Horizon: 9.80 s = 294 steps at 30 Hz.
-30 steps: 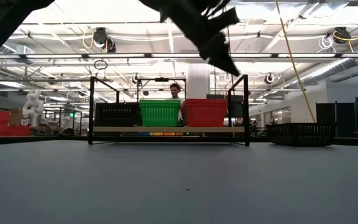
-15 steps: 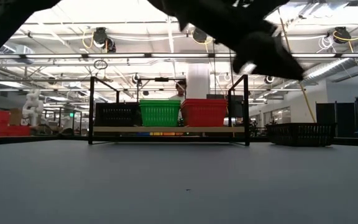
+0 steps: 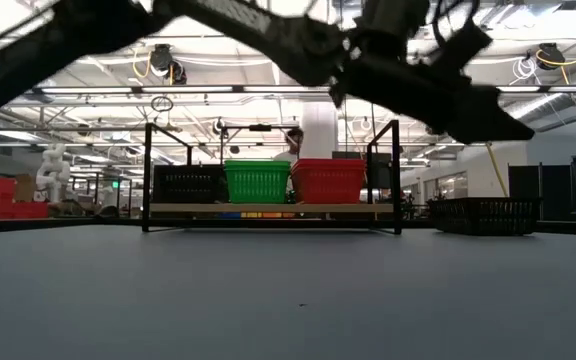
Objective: Stack baskets on shelf by color
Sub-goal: Stack the black bin on top of the black bins on the shelf, then return to Home Position
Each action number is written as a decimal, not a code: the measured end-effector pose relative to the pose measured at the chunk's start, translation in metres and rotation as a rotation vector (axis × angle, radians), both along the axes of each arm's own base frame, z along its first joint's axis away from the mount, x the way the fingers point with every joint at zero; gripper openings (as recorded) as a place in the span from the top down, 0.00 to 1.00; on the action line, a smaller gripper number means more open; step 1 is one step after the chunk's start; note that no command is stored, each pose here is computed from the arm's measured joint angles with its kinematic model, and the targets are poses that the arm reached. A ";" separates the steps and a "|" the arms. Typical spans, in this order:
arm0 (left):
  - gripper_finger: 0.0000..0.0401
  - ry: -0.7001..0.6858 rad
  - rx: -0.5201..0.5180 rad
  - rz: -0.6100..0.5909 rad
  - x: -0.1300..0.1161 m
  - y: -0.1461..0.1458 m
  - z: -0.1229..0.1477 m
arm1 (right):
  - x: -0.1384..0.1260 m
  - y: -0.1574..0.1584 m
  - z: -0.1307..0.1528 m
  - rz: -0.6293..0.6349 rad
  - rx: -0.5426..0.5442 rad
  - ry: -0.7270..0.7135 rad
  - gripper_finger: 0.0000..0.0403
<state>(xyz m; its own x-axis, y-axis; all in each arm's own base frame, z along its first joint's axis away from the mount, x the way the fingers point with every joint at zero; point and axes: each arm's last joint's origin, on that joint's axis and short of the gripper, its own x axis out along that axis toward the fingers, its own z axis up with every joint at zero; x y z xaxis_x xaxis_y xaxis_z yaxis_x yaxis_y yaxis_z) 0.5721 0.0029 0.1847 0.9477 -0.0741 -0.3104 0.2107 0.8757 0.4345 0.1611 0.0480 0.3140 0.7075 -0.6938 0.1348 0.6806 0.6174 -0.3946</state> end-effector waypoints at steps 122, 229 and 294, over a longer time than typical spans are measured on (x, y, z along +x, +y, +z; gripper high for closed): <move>0.98 0.459 0.448 0.492 -0.233 -0.154 0.179 | -0.029 0.059 0.017 0.630 -0.113 -0.210 0.68; 0.31 0.293 0.044 0.612 -0.349 0.061 0.076 | -0.030 0.055 0.019 0.550 -0.078 -0.208 0.68; 0.99 -0.373 -0.287 0.540 -0.492 0.023 0.030 | -0.048 -0.048 -0.118 0.531 0.177 -0.223 1.00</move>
